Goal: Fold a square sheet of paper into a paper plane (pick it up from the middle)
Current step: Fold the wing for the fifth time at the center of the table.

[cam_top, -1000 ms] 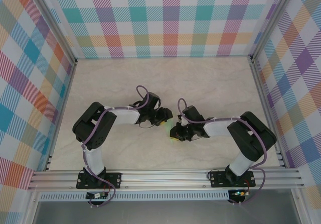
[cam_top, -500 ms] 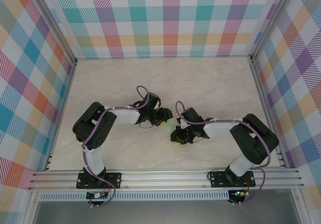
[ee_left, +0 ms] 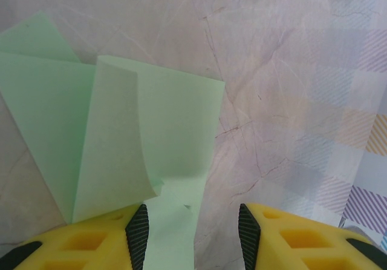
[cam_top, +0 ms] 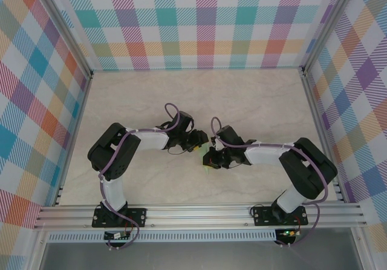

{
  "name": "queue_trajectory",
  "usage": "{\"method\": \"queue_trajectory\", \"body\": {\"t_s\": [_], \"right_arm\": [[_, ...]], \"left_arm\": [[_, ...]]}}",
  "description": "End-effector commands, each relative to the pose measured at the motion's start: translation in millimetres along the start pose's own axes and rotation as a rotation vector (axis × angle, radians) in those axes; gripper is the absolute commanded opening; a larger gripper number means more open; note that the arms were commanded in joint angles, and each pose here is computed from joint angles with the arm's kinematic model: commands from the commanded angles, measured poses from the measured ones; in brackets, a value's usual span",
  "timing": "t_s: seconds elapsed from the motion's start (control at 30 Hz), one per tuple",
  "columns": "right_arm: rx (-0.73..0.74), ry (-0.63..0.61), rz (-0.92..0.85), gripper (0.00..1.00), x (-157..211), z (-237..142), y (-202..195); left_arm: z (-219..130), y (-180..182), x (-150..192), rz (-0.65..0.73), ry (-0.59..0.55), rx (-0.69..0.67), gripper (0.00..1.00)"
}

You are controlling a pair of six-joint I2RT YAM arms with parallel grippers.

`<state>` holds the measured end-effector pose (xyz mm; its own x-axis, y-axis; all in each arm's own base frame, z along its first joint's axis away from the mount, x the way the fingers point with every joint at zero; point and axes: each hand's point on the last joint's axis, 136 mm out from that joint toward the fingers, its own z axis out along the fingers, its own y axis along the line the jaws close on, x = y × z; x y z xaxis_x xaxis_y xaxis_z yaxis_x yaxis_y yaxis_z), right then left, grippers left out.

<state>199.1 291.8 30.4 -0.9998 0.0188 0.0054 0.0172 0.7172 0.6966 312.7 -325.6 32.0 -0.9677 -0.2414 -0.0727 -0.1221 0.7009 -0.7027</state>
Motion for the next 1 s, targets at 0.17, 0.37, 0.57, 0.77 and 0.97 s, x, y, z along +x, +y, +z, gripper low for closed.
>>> {"method": "queue_trajectory", "body": {"t_s": [0.17, 0.37, 0.57, 0.77, 0.97], "right_arm": [[0.061, 0.122, 0.064, 0.07, 36, 10, -28], [0.099, 0.152, 0.056, 0.09, 57, -1, -41], [0.091, 0.12, 0.054, 0.09, 53, -5, -39], [-0.007, -0.072, -0.043, 0.11, 12, -30, 12], [-0.042, -0.196, -0.003, 0.1, -28, -25, 26]], "left_arm": [[13, 39, 22, -0.034, 0.071, -0.133, 0.47], [14, 39, 22, -0.035, 0.071, -0.136, 0.47], [14, 39, 22, -0.036, 0.074, -0.132, 0.47], [13, 39, 23, -0.035, 0.075, -0.131, 0.47], [14, 35, 22, -0.033, 0.08, -0.123, 0.47]]}}
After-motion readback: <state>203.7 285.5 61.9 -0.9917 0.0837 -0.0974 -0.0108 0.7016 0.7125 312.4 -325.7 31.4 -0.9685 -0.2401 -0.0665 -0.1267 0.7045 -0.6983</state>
